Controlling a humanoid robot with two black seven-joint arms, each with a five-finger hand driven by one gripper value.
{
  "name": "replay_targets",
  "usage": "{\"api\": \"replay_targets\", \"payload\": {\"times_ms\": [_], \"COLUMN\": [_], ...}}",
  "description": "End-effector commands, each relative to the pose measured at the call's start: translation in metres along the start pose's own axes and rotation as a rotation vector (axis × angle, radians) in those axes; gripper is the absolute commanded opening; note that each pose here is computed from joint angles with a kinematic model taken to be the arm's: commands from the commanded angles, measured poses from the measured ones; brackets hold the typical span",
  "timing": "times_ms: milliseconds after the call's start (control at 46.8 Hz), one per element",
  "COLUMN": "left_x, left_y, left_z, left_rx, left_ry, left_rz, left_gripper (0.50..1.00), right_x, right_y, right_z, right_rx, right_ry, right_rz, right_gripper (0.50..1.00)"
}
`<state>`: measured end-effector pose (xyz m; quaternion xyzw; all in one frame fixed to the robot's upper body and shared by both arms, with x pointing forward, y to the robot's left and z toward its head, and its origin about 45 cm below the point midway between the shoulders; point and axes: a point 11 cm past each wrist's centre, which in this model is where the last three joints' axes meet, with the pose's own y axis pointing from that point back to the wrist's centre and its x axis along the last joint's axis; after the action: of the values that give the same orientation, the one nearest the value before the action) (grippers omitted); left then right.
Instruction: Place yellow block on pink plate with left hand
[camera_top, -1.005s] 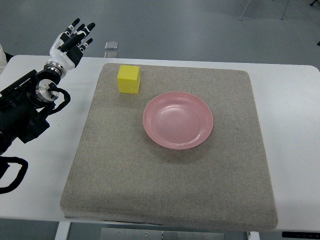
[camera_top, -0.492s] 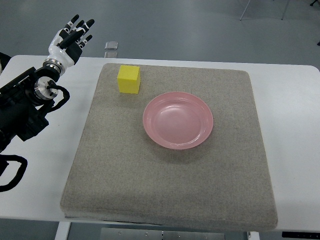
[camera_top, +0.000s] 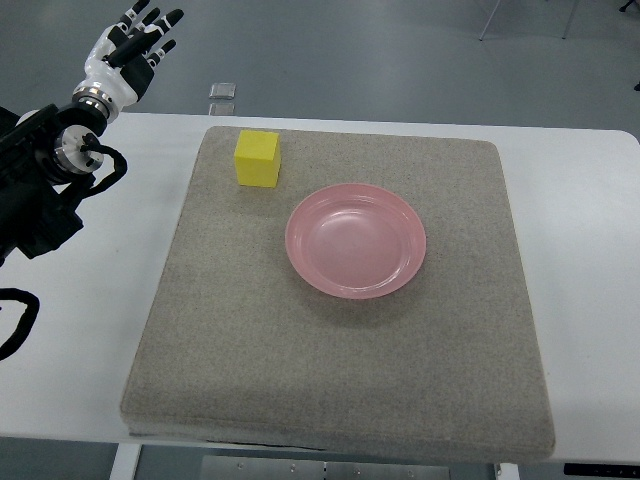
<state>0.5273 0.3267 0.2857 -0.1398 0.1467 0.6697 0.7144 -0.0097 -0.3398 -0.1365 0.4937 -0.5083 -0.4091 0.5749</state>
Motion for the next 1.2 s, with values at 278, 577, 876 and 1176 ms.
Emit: {"api": "replay_targets", "payload": {"times_ms": [278, 577, 876, 1176], "left_x": [-0.049, -0.061, -0.063, -0.087], "left_y": [0.009, 0.018, 0.021, 0.016], "left_z": [0.052, 0.071, 0.034, -0.015], "left_rx": [0.028, 0.100, 0.215, 0.248], "left_ry": [-0.487, -0.994, -1.386, -1.588], "left_rz": [-0.289, -0.427, -0.548, -0.659], "left_gripper": [0.919, 0.932, 0.932, 0.928], "right_x": [0.000, 0.000, 0.000, 0.000], "right_y": [0.000, 0.000, 0.000, 0.000], "right_z": [0.000, 0.000, 0.000, 0.000], "right_rx": [0.001, 0.001, 0.001, 0.000], "right_ry": [0.000, 0.000, 0.000, 0.002], "right_rz": [0.000, 0.000, 0.000, 0.000], "right_gripper": [0.924, 0.924, 0.924, 0.924]}}
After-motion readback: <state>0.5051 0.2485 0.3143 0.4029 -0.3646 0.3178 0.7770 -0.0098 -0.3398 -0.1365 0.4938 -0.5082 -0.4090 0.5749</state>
